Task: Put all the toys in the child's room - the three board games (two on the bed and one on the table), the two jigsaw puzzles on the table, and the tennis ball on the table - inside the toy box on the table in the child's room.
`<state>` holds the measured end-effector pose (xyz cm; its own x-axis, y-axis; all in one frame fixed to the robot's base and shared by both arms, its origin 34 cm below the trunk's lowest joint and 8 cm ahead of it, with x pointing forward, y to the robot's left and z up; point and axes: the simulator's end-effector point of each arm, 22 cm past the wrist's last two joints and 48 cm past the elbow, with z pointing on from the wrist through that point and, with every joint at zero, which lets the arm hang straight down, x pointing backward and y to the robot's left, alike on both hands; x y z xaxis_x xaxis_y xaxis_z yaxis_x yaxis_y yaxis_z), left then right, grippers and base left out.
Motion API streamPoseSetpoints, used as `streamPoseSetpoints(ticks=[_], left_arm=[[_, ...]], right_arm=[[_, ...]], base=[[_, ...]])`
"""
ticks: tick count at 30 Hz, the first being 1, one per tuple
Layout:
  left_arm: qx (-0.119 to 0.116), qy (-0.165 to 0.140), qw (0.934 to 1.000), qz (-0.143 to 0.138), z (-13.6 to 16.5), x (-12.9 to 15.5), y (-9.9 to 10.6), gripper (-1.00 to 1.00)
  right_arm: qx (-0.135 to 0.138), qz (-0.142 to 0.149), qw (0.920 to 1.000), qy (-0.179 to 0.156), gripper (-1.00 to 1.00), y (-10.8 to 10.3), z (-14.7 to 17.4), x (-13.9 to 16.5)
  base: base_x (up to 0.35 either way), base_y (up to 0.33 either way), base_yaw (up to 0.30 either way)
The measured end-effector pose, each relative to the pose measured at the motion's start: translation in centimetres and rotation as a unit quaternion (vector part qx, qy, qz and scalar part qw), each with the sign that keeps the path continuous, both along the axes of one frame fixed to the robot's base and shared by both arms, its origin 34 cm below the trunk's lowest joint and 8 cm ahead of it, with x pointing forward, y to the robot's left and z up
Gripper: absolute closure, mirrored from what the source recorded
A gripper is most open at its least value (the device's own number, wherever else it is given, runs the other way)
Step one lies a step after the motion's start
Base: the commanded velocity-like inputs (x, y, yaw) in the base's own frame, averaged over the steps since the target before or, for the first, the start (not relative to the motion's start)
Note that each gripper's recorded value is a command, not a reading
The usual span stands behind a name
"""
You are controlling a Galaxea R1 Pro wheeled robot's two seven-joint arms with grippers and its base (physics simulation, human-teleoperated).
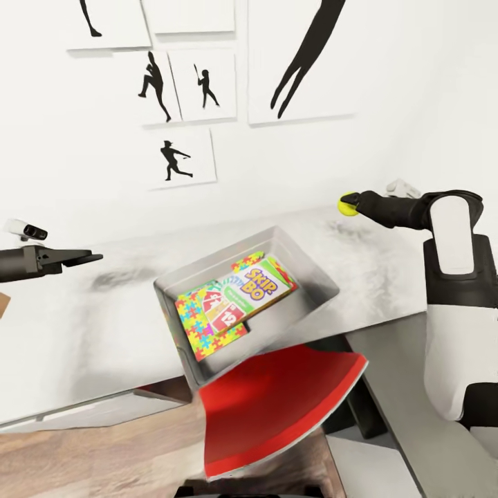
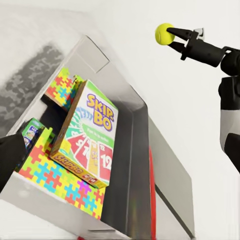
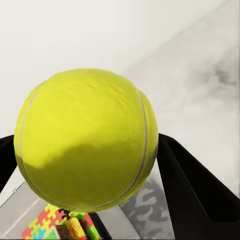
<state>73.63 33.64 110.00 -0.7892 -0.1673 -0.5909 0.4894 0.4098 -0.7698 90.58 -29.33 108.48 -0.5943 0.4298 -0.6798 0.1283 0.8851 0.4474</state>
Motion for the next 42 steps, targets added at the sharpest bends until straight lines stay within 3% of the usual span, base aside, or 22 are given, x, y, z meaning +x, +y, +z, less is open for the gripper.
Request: streamPoseSetpoints(ticks=[7,17,25,33,40,42], left_arm=[[0.0,-0.002,1.0,0.0,0.4,-0.3,0.0,-1.0],[0.0,-0.01,1.0,0.001,1.4,-0.5,0.1,-1.0],[-0.001,-0.013,0.9999,0.002,1.9,-0.7,0.1,-1.0],[-0.008,0.016,0.9997,0.015,0.1,-1.5,1.0,-1.0],[-0.027,0.084,0.9951,0.044,-4.5,-3.4,2.7,-1.0],[-0.028,0.088,0.9945,0.05,-5.6,-3.9,3.2,-1.0]], right_arm=[[-0.01,0.024,0.9996,0.008,1.0,2.2,-0.4,-0.4],[-0.007,0.028,0.9984,0.048,1.0,2.8,-3.7,-1.7],[-0.016,0.058,0.9956,0.071,1.0,6.0,-5.4,-2.6],[0.001,0.089,0.9917,0.093,1.0,11.2,-6.6,-3.5],[0.006,0.093,0.9895,0.11,1.0,12.2,-8.3,-5.1],[0.007,0.094,0.9888,0.116,1.0,12.3,-8.9,-5.7]], base=[[-0.045,0.023,-0.078],[-0.062,0.042,-0.078],[-0.067,0.05,-0.03],[-0.003,0.002,-0.001],[0.0,0.0,0.0],[0.0,0.0,0.0]])
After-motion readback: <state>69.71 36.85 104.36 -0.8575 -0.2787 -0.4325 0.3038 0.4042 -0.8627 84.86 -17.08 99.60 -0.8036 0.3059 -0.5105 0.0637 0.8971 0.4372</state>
